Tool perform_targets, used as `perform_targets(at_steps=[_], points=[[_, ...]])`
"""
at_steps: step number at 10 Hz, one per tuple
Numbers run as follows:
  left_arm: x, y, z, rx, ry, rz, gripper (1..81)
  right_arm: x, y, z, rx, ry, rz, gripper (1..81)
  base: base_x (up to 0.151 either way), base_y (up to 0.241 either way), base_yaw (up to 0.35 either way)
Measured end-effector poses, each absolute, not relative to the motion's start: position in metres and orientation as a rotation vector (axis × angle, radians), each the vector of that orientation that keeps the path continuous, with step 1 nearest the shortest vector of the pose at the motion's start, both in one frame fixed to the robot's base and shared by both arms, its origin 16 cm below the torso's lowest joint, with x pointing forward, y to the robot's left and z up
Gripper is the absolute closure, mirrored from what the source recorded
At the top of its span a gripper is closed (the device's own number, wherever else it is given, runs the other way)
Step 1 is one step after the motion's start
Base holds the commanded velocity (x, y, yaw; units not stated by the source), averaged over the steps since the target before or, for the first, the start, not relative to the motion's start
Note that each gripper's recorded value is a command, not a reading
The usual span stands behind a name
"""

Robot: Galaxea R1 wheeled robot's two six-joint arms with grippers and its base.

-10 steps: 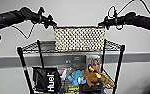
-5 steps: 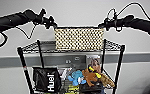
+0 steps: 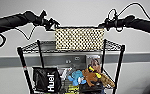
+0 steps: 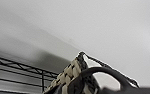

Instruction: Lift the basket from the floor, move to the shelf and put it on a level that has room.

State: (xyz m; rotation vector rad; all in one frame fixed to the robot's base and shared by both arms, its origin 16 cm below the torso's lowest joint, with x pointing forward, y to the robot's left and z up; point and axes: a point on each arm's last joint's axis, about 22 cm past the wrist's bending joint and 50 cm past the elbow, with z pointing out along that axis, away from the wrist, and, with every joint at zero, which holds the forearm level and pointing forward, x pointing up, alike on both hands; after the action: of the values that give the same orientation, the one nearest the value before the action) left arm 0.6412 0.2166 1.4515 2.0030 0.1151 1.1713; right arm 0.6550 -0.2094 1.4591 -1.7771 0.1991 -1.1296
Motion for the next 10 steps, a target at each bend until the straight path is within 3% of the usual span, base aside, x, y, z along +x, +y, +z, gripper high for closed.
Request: perform_targets(at_steps=[3, 4, 10], points=[[0.638, 0.217, 1.452, 1.993, 0.104, 1.174, 1.0, 0.652, -0.211, 1.459, -1.769, 0.189, -1.134, 81.1, 0.000, 0.000, 0.000], [0.636, 0.215, 1.450, 1.996, 0.095, 1.170, 1.0, 0.652, -0.213, 1.459, -1.767, 0.191, -1.136, 1.0, 0.000, 0.000, 0.000], [0.618, 0.237, 1.458, 1.996, 0.078, 1.178, 1.0, 0.651, -0.227, 1.436, -1.794, 0.193, -1.117, 1.0, 0.000, 0.000, 0.000]])
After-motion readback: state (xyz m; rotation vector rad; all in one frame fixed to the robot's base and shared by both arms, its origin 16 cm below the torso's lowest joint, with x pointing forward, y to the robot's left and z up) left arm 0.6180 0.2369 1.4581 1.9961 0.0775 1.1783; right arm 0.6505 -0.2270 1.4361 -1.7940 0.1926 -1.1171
